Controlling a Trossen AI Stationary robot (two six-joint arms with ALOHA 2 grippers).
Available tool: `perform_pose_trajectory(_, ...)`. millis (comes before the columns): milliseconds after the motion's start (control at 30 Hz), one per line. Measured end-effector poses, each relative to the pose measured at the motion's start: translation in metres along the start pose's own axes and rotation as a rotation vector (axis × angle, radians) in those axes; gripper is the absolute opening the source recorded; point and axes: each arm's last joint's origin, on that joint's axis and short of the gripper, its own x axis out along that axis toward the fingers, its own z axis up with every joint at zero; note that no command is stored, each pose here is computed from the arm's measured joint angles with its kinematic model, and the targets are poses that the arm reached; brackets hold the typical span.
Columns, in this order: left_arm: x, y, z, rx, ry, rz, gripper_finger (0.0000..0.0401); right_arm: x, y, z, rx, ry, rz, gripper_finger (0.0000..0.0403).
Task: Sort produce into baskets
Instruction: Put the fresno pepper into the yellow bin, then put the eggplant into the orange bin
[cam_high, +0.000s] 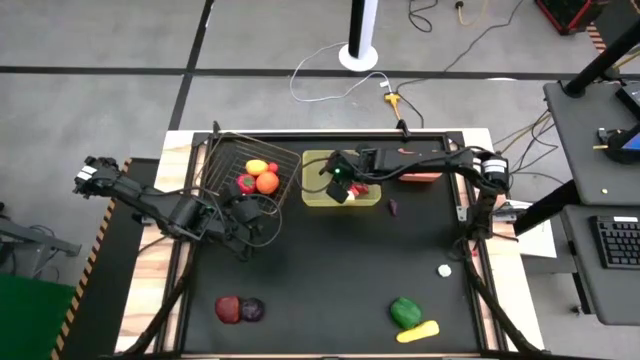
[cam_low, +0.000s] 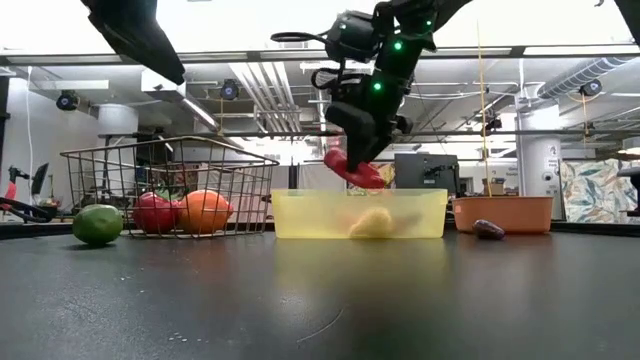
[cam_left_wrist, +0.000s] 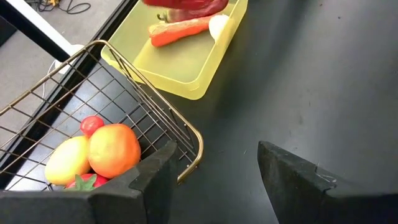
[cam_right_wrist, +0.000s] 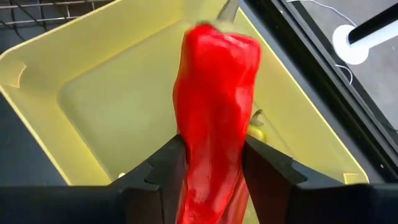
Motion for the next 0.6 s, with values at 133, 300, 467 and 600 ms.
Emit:
perform_pose_trajectory(133,0.000,0.000,0.000,0.000,0.000,0.000,0.0201,0.001,-0.001,-0.001,0.001,0.005,-0.002,0.0174)
perform_pose_trajectory(300,0.000,0.000,0.000,0.000,0.000,0.000,0.0201,0.001,0.000,-0.002,-0.001,0.005,-0.001,0.0198)
perform_pose_trajectory(467,0.000,0.000,0.000,0.000,0.000,0.000,0.0201,-0.011,-0.001,0.002,0.010,-0.018,0.009,0.0207)
perform_pose_trajectory(600,0.000,0.000,0.000,0.000,0.000,0.000,0.0201,-0.033,0.003,0.005,0.031,-0.039,0.037,0.0206)
